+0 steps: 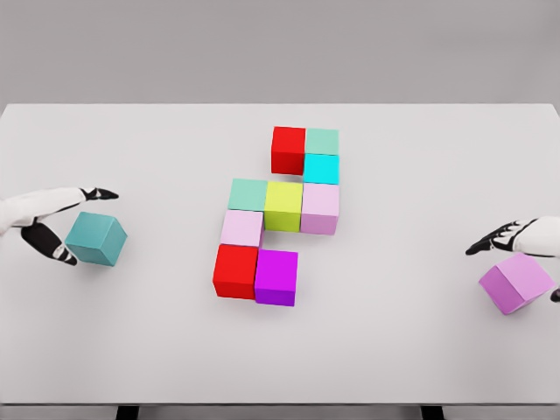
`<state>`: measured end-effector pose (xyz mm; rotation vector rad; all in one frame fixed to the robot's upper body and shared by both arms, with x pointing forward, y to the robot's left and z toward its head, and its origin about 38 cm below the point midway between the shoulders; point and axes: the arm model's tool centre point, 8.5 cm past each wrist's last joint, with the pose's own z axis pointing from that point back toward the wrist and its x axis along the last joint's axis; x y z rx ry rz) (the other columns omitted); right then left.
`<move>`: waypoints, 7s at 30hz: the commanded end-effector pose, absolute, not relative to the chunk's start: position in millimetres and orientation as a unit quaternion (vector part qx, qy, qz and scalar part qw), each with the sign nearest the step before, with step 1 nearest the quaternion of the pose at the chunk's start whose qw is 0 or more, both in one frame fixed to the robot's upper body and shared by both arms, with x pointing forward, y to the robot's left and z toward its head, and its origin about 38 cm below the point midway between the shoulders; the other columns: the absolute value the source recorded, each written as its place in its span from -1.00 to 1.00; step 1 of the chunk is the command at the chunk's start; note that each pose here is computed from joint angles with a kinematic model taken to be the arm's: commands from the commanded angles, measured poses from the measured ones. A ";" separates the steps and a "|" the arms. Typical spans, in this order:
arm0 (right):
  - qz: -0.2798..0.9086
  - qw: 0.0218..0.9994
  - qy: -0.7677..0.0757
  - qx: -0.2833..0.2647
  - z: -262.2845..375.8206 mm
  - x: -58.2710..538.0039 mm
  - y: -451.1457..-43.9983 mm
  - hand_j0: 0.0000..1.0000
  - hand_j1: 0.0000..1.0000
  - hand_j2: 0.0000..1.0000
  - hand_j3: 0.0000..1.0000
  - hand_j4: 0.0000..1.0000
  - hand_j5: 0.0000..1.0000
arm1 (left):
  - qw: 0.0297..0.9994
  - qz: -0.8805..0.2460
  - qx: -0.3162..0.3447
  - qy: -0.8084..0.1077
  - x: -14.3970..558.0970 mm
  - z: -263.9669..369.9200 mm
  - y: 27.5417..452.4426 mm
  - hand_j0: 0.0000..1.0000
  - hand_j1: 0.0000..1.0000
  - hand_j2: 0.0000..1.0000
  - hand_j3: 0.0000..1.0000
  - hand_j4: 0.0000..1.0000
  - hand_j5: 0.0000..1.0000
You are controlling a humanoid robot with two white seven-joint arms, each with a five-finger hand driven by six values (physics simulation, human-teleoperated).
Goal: Assemble the squares on the desktop into the number 2
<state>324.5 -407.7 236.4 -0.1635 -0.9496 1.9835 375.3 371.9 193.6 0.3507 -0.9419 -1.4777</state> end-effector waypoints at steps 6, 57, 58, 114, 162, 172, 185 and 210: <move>0.799 0.467 -0.374 -0.065 227.2 323.8 -409.2 1.00 1.00 1.00 1.00 1.00 1.00 | 0.617 -0.652 0.166 -0.407 377.9 182.7 361.3 1.00 1.00 1.00 1.00 1.00 1.00; 0.792 0.458 -0.393 -0.090 200.2 362.9 -379.9 0.14 0.14 0.14 0.14 0.14 0.14 | 0.602 -0.612 0.219 -0.465 424.8 213.1 305.0 -0.27 -0.27 -0.27 -0.27 -0.27 -0.27; 0.794 0.454 -0.394 -0.091 199.3 364.5 -376.5 0.14 0.14 0.14 0.14 0.14 0.14 | 0.606 -0.607 0.221 -0.465 427.6 211.4 299.9 -0.27 -0.27 -0.27 -0.27 -0.27 -0.27; 0.859 0.112 -0.500 0.015 206.3 360.7 -182.3 0.04 0.04 0.04 0.04 0.04 0.04 | 0.591 -0.605 0.272 -0.459 524.5 188.3 116.7 -0.34 -0.34 -0.34 -0.34 -0.34 -0.34; 0.871 0.184 -0.450 -0.068 239.8 369.2 -278.6 1.00 1.00 1.00 1.00 1.00 1.00 | 0.559 -0.637 0.279 -0.452 544.7 180.9 113.9 -0.22 -0.22 -0.22 -0.22 -0.22 -0.22; 0.888 0.195 -0.412 -0.053 213.2 357.8 -289.1 1.00 1.00 1.00 1.00 1.00 1.00 | 0.559 -0.636 0.277 -0.454 545.9 183.4 110.2 0.55 0.55 0.55 0.55 0.55 0.55; 0.895 0.195 -0.400 -0.026 194.6 349.7 -283.7 1.00 1.00 1.00 1.00 1.00 1.00 | 0.564 -0.629 0.278 -0.457 546.5 186.0 116.7 0.93 0.93 0.93 0.93 0.93 0.93; 0.895 0.165 -0.415 -0.001 186.3 350.0 -250.4 1.00 1.00 1.00 1.00 1.00 1.00 | 0.296 -0.870 0.197 -0.343 552.1 208.2 252.8 1.00 1.00 1.00 1.00 1.00 1.00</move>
